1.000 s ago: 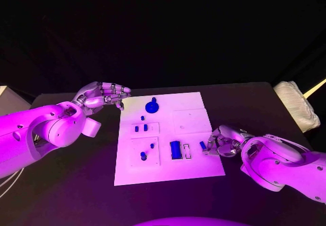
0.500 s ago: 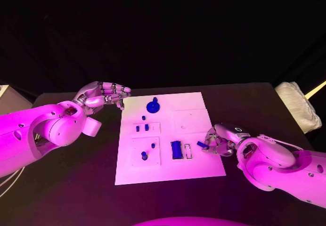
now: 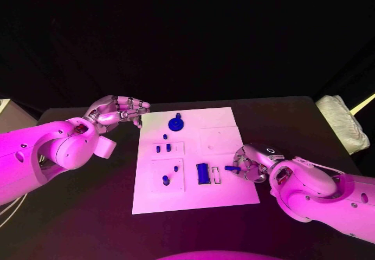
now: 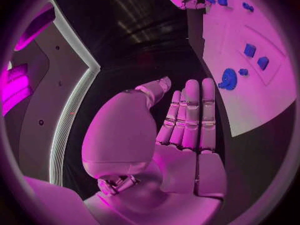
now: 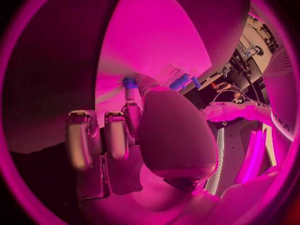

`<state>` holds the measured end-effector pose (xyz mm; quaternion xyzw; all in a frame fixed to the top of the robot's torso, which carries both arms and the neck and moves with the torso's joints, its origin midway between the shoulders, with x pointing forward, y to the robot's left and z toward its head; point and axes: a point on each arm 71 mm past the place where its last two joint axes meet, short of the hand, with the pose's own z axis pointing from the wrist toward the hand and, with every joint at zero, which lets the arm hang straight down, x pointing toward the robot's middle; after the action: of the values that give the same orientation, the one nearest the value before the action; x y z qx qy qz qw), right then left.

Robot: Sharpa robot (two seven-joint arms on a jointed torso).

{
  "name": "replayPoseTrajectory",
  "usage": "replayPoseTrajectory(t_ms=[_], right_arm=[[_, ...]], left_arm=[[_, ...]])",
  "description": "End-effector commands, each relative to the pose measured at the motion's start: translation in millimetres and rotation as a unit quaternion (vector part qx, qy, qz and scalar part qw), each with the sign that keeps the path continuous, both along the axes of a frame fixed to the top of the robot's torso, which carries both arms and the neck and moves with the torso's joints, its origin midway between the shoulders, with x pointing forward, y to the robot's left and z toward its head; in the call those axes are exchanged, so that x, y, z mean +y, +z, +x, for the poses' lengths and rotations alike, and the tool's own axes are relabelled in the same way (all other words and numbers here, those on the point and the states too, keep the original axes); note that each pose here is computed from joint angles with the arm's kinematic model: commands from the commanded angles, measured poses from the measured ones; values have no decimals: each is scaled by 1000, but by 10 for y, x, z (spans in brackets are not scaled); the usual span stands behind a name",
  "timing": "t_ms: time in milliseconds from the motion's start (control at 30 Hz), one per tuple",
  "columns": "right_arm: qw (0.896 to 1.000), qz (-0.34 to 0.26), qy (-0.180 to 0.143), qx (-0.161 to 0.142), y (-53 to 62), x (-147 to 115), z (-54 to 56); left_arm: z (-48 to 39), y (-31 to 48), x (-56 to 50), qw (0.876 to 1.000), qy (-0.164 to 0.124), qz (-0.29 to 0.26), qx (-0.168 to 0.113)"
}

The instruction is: Assemble the parts on the task board

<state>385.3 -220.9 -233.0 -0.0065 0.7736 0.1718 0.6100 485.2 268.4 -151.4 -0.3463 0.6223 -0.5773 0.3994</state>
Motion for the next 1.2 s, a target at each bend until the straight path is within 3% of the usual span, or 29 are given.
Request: replayPoseTrajectory(t_ms=[33, 300, 567, 800, 1033, 1200], right_arm=[[1000, -11, -16, 22, -79, -46, -44], [998, 47, -30, 37, 63, -2, -86], [994, 90, -12, 59, 193, 114, -107], [990, 110, -20, 85, 176, 144, -94], [981, 134, -47, 135, 68, 209, -95], [980, 138, -56, 132, 27, 235, -86]], left_arm=[[0, 6, -7, 1000, 0, 4, -3], [0, 6, -17, 1000, -1, 4, -4], [-11, 14, -46, 1000, -5, 2, -7], [-20, 19, -49, 1000, -6, 1, -8], [-24, 20, -54, 1000, -7, 0, -7], [-22, 19, -42, 1000, -6, 1, -6]])
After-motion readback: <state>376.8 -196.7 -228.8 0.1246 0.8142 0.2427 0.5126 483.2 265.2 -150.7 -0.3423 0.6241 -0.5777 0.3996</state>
